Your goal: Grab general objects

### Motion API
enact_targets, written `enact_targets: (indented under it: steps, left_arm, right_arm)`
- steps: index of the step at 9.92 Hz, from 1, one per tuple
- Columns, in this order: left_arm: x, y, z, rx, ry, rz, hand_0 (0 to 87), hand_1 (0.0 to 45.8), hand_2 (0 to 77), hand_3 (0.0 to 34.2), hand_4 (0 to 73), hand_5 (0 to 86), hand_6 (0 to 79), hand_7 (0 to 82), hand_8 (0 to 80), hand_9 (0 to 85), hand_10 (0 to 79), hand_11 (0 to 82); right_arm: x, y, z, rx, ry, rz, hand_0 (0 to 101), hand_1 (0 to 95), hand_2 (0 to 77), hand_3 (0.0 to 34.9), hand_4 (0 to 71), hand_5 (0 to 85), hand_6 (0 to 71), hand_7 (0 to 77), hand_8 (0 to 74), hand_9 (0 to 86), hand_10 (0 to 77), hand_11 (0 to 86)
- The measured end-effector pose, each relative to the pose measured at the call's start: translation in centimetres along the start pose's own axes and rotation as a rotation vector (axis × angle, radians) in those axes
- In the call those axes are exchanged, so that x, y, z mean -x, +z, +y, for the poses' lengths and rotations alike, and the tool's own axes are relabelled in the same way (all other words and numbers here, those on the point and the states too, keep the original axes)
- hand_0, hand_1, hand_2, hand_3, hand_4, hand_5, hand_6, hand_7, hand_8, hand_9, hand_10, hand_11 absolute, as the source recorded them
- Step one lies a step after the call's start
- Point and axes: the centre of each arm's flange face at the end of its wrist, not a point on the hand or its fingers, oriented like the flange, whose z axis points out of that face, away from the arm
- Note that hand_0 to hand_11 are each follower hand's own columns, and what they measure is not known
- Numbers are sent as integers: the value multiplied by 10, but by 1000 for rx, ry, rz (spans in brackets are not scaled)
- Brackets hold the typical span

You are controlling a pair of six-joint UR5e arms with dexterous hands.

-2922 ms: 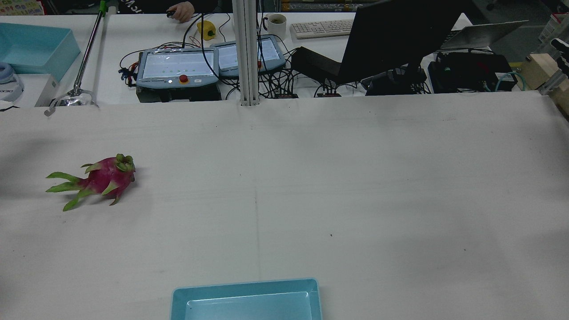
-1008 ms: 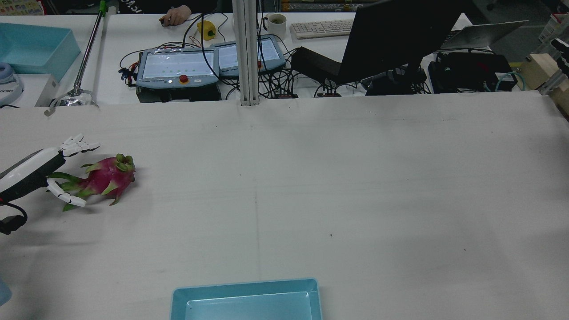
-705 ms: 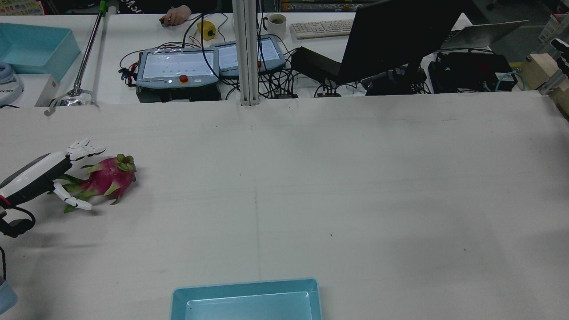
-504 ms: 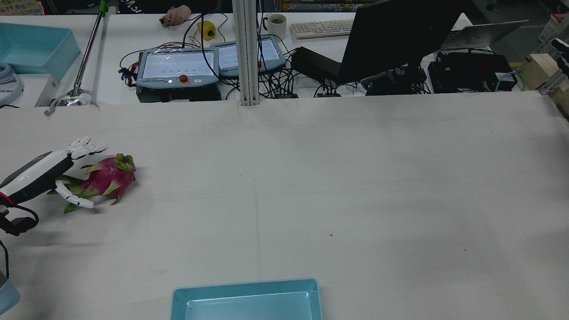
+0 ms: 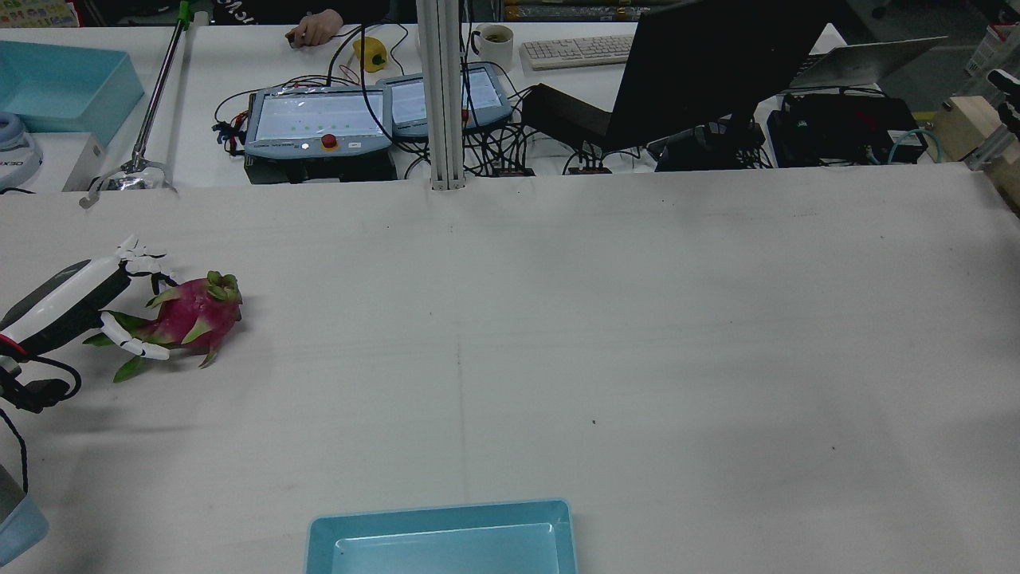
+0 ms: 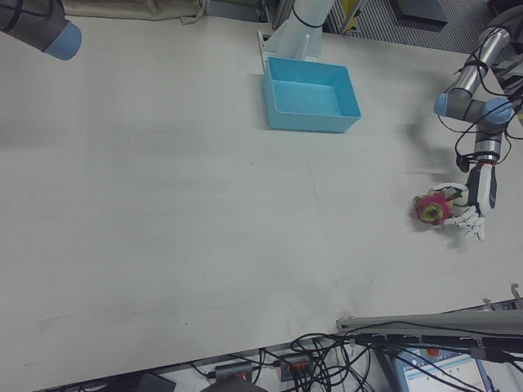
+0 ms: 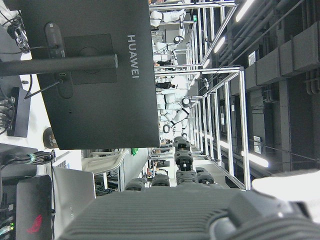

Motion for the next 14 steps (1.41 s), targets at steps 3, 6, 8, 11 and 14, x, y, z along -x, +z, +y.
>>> enact_targets:
  steps: [3, 6, 8, 11, 14]
  left_arm:
    - [4, 7, 29, 30, 17, -27, 516, 0, 235, 0, 447, 278, 376, 704, 213, 316, 109, 5]
    - [5, 9, 50, 49, 8, -40, 520, 0, 213, 0, 605, 425, 567, 704, 355, 518, 218, 240]
    - [3, 10, 54, 56, -47, -48, 538, 0, 404, 0, 698, 589, 595, 709, 365, 562, 235, 420]
    - [0, 14, 63, 122, -126, -76, 540, 0, 447, 0, 698, 578, 600, 736, 365, 529, 235, 442]
    - [-6, 17, 70, 171, -214, -80, 524, 0, 595, 0, 698, 605, 633, 714, 393, 535, 251, 458]
  right_arm:
    - [0, 0, 0, 0, 0, 0, 0, 60, 16, 0, 0, 0, 0, 0, 0, 11, 0, 11]
    - [0, 0, 0, 0, 0, 0, 0, 60, 16, 0, 0, 0, 0, 0, 0, 11, 0, 5]
    - [0, 0, 0, 0, 0, 0, 0, 60, 16, 0, 0, 0, 0, 0, 0, 11, 0, 5]
    - [0, 0, 0, 0, 0, 0, 0, 60, 16, 0, 0, 0, 0, 0, 0, 11, 0, 5]
    - [0, 0, 0, 0, 0, 0, 0, 60, 16, 0, 0, 0, 0, 0, 0, 11, 0, 5]
